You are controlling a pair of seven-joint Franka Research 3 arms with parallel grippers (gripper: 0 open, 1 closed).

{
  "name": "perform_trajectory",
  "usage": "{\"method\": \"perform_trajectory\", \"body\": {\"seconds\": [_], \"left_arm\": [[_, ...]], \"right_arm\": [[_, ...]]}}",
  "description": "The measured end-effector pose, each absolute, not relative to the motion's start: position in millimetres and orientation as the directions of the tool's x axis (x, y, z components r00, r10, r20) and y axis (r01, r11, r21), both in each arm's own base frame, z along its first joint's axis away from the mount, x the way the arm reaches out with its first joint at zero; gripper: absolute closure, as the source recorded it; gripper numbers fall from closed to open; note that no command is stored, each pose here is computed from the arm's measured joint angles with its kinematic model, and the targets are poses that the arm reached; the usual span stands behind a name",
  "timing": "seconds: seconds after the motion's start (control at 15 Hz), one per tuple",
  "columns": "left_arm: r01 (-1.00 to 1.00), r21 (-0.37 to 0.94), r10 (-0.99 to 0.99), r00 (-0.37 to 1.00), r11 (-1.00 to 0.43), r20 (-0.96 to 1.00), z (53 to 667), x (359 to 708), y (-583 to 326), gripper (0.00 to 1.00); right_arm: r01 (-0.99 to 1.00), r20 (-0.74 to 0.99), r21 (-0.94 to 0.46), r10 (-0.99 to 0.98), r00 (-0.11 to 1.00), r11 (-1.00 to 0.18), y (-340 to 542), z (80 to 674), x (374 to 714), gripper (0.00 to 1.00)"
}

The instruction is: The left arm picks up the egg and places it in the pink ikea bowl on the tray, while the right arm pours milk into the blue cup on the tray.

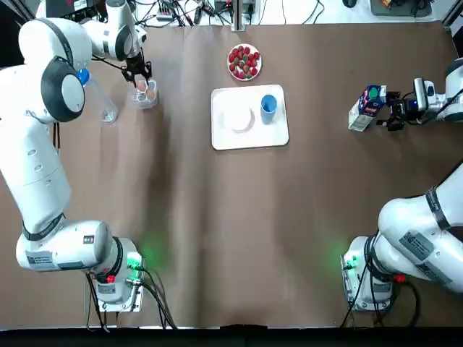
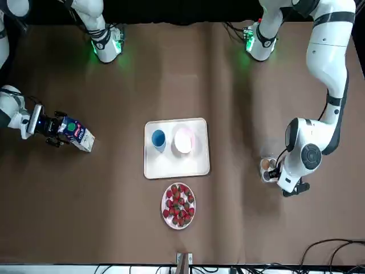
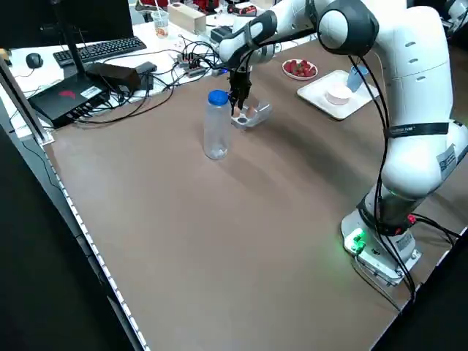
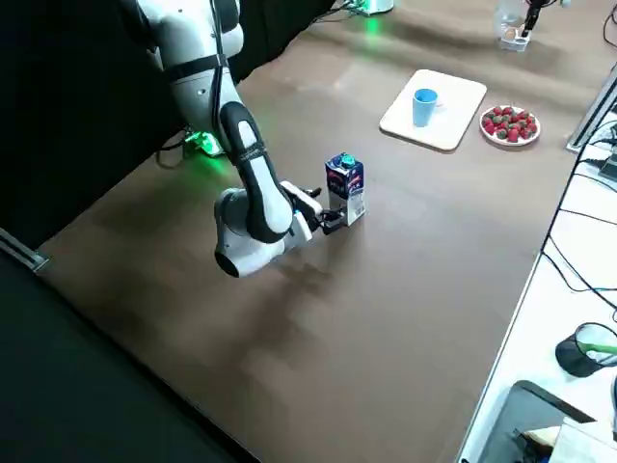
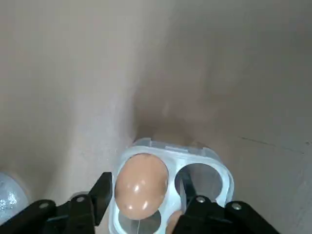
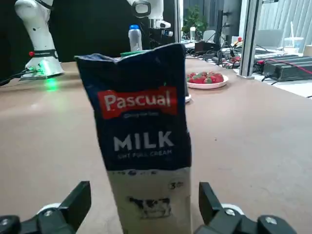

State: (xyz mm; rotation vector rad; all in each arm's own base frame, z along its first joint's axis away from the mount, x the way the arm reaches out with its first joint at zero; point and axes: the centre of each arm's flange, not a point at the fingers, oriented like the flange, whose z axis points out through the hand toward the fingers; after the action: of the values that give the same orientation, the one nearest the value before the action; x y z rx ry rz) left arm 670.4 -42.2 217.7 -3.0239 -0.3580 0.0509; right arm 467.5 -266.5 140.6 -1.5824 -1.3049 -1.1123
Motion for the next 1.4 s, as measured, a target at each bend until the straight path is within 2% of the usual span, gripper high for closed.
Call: {"method": "perform_trajectory", "body": {"seconds": [0.33,0.4,0.67,1.07,1.4], "left_arm": [[0.232,-0.1,0.235,0.972,-0.968,-0.025,216,669,-42,0.41],[0.232,-0.1,0.235,0.972,-0.968,-0.024,216,669,-42,0.46],[0.231,-0.099,0.234,0.972,-0.968,-0.021,218,670,-42,0.53],[0.228,-0.103,0.231,0.973,-0.968,-0.024,230,671,-46,0.53],[0.227,-0.141,0.237,0.97,-0.964,-0.061,287,663,-48,0.53]], "right_arm": [[0.987,0.95,-0.03,0.302,0.077,-0.158,-259,133,472,0.03],[0.987,0.949,-0.029,0.305,0.077,-0.158,-258,133,473,0.03],[0.988,0.948,-0.024,0.311,0.072,-0.155,-255,132,475,0.03],[0.989,0.947,-0.006,0.317,0.053,-0.147,-253,131,477,0.03],[0.991,0.948,0.0,0.316,0.042,-0.134,-248,129,478,0.03]]}}
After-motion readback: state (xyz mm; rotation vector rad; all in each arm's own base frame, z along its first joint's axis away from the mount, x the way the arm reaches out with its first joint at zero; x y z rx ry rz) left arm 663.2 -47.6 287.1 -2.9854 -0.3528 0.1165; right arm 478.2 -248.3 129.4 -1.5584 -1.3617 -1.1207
